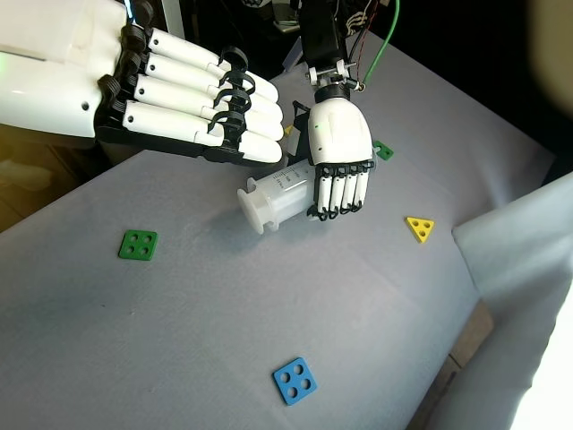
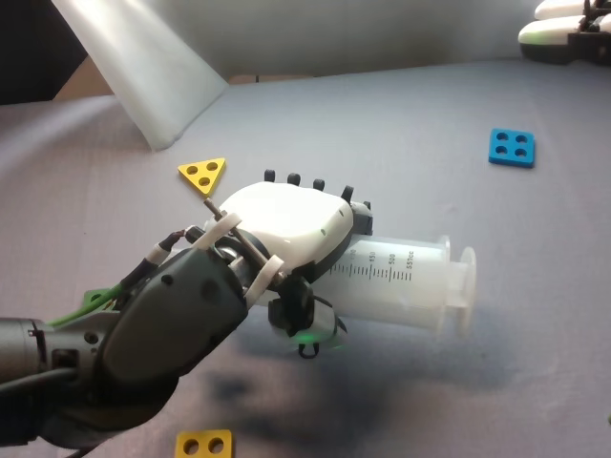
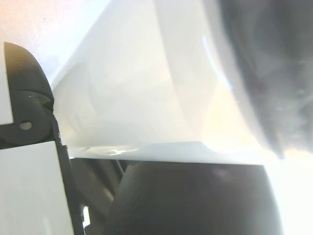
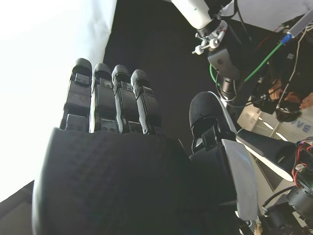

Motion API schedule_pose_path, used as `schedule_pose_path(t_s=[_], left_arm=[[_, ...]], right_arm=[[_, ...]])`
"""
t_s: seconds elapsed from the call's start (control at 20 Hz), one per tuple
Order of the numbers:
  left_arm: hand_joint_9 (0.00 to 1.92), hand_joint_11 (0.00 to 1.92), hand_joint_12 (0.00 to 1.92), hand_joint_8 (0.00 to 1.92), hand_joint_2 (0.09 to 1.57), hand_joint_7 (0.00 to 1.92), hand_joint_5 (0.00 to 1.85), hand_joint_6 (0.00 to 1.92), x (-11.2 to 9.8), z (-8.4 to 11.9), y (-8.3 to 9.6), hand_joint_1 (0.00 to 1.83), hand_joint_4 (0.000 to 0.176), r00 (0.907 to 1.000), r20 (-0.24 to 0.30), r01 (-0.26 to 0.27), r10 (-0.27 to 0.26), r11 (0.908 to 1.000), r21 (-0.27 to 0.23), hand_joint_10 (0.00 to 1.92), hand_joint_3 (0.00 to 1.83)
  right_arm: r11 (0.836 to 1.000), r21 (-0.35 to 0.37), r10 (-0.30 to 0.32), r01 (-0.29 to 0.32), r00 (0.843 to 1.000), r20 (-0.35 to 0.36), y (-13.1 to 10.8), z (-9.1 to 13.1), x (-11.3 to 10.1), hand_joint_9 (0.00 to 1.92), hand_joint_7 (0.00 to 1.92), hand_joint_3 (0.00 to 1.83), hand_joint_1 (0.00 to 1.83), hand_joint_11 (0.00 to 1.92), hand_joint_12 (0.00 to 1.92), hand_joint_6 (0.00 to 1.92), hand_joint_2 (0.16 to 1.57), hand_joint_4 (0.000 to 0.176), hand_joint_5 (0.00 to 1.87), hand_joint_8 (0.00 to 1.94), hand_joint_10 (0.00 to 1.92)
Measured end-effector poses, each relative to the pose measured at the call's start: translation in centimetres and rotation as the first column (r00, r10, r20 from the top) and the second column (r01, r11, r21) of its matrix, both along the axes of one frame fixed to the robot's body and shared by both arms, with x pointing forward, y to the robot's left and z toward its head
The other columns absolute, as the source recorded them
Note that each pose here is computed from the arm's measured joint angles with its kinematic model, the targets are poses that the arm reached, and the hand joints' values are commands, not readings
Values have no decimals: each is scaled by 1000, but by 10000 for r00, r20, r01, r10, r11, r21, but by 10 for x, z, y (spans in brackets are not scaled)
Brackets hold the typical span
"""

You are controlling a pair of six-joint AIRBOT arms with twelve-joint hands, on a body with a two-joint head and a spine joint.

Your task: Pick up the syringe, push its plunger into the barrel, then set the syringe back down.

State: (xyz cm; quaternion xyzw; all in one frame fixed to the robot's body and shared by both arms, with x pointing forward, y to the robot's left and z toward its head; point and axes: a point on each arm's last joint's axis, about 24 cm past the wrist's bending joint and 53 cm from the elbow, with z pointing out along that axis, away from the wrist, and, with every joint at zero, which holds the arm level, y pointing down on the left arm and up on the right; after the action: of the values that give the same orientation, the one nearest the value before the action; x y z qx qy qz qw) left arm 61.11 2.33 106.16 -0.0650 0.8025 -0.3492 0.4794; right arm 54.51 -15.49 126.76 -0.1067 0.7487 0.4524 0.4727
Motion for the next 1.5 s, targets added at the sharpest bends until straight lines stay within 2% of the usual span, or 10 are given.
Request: schedule_pose_path(t_s=[0.35, 0.4, 0.45, 0.5, 0.55, 0.65, 0.7, 0.75, 1.1, 1.5], left_arm=[[620, 383, 1474, 1528, 1263, 652, 704, 1330, -3, -5, 0, 1322, 0, 10000, -92, 24, -23, 10000, 32, 1611, 1], [482, 347, 1426, 1570, 1278, 649, 698, 1350, -3, -5, 0, 1169, 0, 9999, -105, 29, -29, 10000, 24, 1410, 0], [404, 288, 1331, 1213, 1154, 451, 492, 1055, -3, -5, 0, 1174, 0, 10000, -81, 29, -29, 10000, 15, 1221, 0], [404, 288, 1331, 1213, 1154, 451, 492, 1055, -3, -4, 0, 1174, 0, 10000, -68, 30, -30, 10000, 17, 1221, 0], [361, 165, 1234, 696, 1033, 444, 429, 673, -3, -5, 0, 1109, 0, 10000, -84, 32, -32, 10000, 15, 890, 0], [417, 89, 1071, 201, 961, 522, 448, 251, -3, -4, 0, 891, 0, 10000, -59, 42, -42, 10000, 21, 420, 0], [417, 89, 1071, 201, 961, 522, 448, 251, -2, -3, 0, 891, 0, 10000, -10, 43, -43, 10000, 26, 420, 0], [397, 9, 955, 16, 858, 455, 393, 36, -2, -2, 0, 566, 0, 10000, 38, 28, -28, 10000, 27, 116, 0], [30, 0, 226, 2, 622, 38, 73, 0, -2, -2, -1, 253, 0, 10000, 71, 58, -59, 10000, 32, 0, 0], [0, 0, 0, 0, 617, 0, 0, 0, 7, 27, -8, 223, 0, 9974, 614, 381, -366, 9990, -234, 0, 4]], right_arm=[[9991, -177, 392, -389, 9990, 211, 16, -1, -9, 10, 66, 0, 0, 0, 0, 7, 1407, 0, 87, 7, 4], [9991, -176, 396, -392, 9990, 210, 16, -1, -9, 7, 65, 0, 0, 0, 0, 5, 1407, 0, 82, 6, 2], [9991, -176, 396, -392, 9990, 211, 16, -1, -9, 7, 66, 0, 0, 0, 0, 6, 1407, 0, 85, 5, 2], [9991, -176, 392, -389, 9990, 211, 16, -1, -9, 7, 66, 0, 0, 0, 0, 6, 1407, 0, 85, 5, 2], [9992, -178, 366, -362, 9991, 215, 16, -1, -9, 5, 64, 0, 0, 0, 0, 5, 1403, 0, 85, 4, 1], [9994, -183, 309, -305, 9993, 222, 15, -1, -8, 0, 57, 0, 0, 0, 0, 2, 1402, 0, 80, 0, 0], [9994, -181, 286, -282, 9993, 223, 14, -1, -7, 0, 57, 0, 0, 0, 0, 2, 1402, 0, 80, 0, 0], [9995, -183, 260, -256, 9994, 226, 14, -1, -7, 0, 62, 0, 0, 0, 0, 3, 1396, 0, 83, 3, 0], [9995, -189, 245, -241, 9995, 223, 14, -1, -7, 8, 57, 0, 0, 0, 0, 6, 1389, 0, 79, 7, 3], [9994, -189, 280, -275, 9994, 222, 15, -1, -8, 0, 44, 0, 0, 0, 0, 0, 1383, 0, 68, 0, 0]])
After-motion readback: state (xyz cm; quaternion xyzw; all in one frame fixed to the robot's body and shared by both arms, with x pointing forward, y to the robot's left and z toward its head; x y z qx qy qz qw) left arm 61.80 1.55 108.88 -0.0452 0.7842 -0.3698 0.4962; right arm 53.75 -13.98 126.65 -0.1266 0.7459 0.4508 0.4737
